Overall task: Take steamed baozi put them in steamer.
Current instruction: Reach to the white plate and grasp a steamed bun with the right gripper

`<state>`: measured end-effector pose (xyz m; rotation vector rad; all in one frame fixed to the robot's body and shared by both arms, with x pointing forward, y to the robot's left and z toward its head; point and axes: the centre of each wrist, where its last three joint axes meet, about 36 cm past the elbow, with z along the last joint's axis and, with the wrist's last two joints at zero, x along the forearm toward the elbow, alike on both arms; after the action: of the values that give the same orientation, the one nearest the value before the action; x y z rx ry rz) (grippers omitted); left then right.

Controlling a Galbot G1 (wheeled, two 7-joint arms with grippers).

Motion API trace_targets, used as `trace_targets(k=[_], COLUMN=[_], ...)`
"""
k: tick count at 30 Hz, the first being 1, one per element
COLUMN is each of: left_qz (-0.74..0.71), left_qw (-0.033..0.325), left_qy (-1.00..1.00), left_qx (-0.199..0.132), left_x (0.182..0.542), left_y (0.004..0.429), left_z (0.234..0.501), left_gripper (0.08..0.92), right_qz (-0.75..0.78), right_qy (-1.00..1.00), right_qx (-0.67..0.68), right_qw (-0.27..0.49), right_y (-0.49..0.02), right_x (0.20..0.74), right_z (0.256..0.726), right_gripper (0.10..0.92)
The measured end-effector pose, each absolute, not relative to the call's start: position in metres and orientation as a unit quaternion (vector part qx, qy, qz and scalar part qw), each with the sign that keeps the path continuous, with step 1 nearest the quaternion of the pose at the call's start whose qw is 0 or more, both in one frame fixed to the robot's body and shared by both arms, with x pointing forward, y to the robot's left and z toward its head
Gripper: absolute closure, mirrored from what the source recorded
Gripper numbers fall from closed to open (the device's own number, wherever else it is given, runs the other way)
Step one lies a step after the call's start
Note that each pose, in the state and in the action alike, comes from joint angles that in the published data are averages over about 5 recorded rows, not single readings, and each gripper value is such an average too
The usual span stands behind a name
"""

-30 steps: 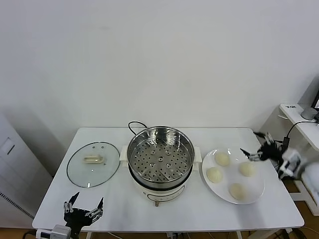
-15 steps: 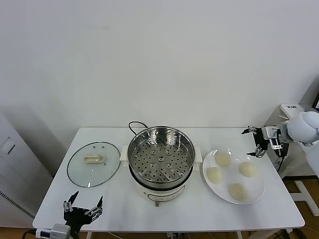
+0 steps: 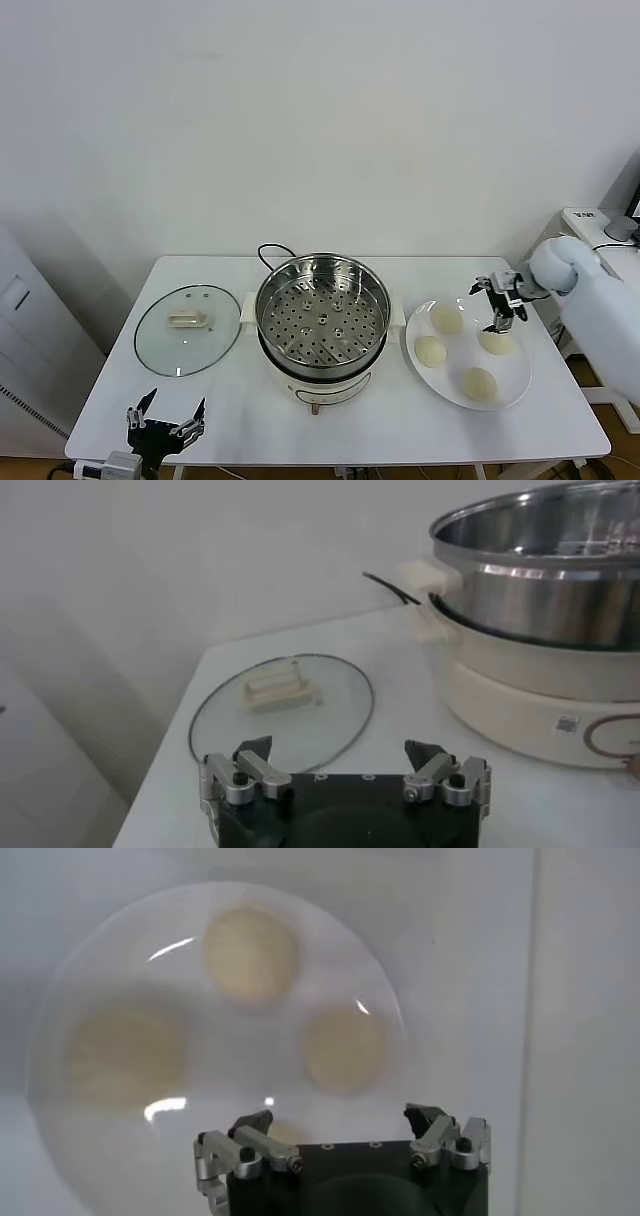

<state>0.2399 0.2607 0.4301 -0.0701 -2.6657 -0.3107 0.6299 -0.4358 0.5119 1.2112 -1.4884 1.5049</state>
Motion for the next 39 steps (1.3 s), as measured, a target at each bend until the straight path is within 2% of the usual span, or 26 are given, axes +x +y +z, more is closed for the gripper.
trace_targets(k=[14, 35, 39], left_qz=[-0.113, -0.112, -0.113], left_qw=[0.233, 0.235, 0.236], left_qy=[-0.966, -0.965, -0.965], left_qx=[-0.024, -0.025, -0.025], left_x=[0.24, 0.241, 0.241], left_y=[0.262, 0.261, 0.261], left_z=[0.424, 0.421, 0.42], left_gripper=[0.177, 0.177, 0.177], right_qz=[0.58, 0.576, 0.574], right_qy=[-0.569, -0.578, -0.579], right_qx=[0.469, 0.461, 0.462], right_qw=[0.346, 0.349, 0.35], right_y=[-0.407, -0.397, -0.396], right_x=[0.65, 0.655, 0.655], right_z=[0.476, 0.453, 0.451], right_gripper=[0.2, 0.2, 0.252])
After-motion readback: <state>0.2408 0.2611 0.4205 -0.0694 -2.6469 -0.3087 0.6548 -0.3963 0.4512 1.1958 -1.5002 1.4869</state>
